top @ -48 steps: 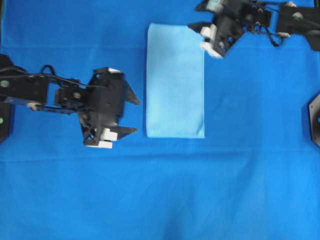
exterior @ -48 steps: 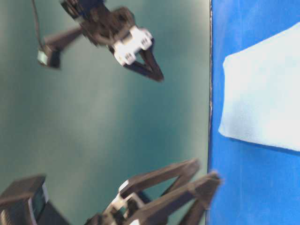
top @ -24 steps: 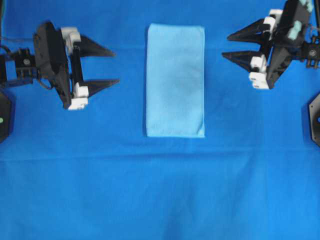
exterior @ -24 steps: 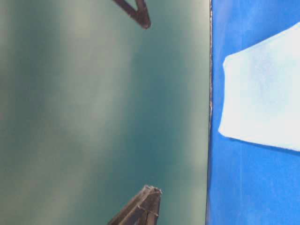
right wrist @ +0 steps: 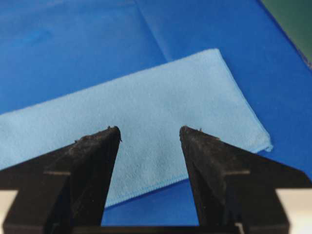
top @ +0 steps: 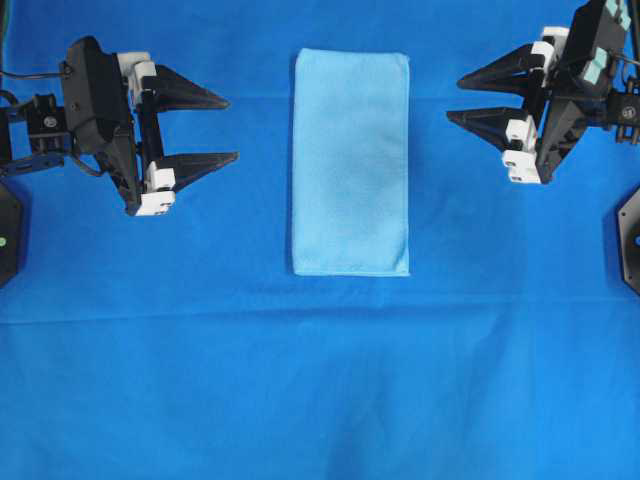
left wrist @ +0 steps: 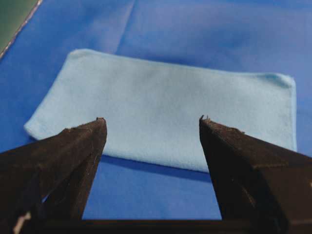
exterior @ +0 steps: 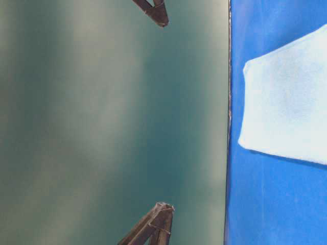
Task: Fold the light blue towel.
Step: 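Grasp the far corners of the towel strip with both grippers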
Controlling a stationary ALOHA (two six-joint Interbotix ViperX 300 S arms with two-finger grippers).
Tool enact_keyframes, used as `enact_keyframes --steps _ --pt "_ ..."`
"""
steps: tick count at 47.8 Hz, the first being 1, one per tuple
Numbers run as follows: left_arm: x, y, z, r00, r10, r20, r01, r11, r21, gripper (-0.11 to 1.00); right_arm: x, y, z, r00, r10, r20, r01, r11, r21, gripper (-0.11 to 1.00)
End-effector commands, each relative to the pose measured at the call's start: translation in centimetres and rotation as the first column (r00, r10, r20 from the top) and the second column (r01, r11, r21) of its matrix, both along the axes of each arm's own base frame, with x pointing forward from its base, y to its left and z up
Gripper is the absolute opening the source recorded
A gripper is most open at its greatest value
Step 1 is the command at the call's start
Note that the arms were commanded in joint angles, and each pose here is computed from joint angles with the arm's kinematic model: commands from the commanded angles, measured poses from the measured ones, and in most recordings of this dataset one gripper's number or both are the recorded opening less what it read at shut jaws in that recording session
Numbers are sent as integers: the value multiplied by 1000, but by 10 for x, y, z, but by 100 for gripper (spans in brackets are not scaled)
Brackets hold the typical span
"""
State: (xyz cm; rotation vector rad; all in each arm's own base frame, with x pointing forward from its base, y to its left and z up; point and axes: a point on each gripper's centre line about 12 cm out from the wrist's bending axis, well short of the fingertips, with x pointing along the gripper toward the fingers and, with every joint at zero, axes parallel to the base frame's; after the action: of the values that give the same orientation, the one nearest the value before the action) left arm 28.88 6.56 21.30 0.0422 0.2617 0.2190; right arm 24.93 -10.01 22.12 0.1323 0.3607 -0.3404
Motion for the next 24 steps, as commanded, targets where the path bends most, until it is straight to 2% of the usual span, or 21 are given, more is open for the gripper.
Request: enact_keyframes --steps 1,6,12,19,24 --pt "5 3 9 1000 6 31 -6 1000 9 73 6 -5 12 999 -10 31 10 1000 -8 58" --pt "15 14 10 999 30 28 -30 999 16 73 13 -18 10 999 -41 3 41 999 -7 58" --pt "35 37 0 997 75 -20 -75 997 23 73 27 -44 -6 991 -94 -97 94 996 -1 58" --pt "55 73 -24 983 149 -102 -149 989 7 73 44 -74 -26 961 -146 -236 148 989 -8 58" --pt "66 98 -46 967 195 -162 -199 980 -10 73 54 -89 -42 938 -161 -305 166 986 -11 58"
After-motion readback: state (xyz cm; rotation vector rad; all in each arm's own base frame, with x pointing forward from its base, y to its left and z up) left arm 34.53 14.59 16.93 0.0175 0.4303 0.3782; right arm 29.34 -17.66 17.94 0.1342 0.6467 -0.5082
